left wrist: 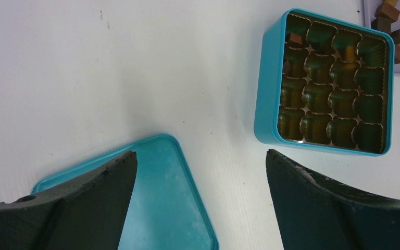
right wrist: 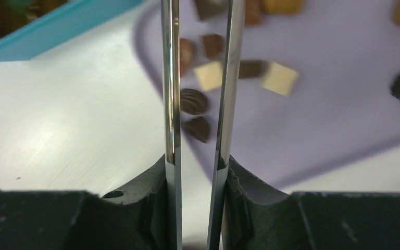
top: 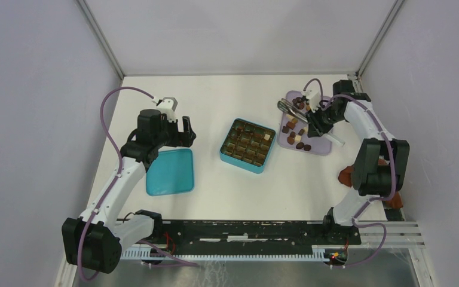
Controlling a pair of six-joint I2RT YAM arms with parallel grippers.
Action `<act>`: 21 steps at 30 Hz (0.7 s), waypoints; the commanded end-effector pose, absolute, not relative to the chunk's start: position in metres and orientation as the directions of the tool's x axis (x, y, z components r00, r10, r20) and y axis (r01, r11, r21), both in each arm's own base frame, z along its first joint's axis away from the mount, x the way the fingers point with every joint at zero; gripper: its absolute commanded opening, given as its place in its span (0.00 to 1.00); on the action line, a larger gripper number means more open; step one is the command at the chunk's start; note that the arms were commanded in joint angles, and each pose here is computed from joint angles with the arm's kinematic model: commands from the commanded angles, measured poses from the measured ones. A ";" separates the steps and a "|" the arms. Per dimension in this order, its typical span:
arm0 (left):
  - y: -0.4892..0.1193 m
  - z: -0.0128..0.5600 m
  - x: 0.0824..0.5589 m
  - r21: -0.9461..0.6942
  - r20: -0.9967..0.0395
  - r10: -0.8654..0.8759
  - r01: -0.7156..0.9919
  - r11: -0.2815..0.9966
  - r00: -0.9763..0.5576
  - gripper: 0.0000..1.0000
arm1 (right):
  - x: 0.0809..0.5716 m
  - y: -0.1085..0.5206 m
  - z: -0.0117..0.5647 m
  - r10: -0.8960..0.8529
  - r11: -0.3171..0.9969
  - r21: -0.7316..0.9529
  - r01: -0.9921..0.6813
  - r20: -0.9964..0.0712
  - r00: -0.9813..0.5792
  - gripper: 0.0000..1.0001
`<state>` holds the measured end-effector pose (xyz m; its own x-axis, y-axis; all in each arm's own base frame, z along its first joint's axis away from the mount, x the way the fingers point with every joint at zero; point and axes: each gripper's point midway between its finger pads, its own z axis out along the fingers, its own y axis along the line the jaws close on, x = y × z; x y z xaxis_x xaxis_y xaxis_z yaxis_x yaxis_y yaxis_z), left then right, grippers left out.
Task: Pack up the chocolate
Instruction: Pick up the fake chocolate from the plate, then place the fake chocolate in the packing box.
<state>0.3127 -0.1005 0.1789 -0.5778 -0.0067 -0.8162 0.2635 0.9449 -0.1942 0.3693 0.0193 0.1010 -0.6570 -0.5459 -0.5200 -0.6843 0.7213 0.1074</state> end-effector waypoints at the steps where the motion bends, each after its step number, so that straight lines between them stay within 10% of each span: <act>1: -0.099 0.194 0.317 -0.152 -0.861 0.022 0.297 0.943 -0.509 0.98 | 0.335 0.097 0.138 -0.606 0.491 0.127 -0.862 -0.661 -0.442 0.00; 21: -0.102 0.195 0.315 -0.161 -0.861 0.023 0.314 0.936 -0.508 0.97 | 0.305 0.151 0.092 -0.815 0.392 0.064 -0.918 -0.438 -0.379 0.03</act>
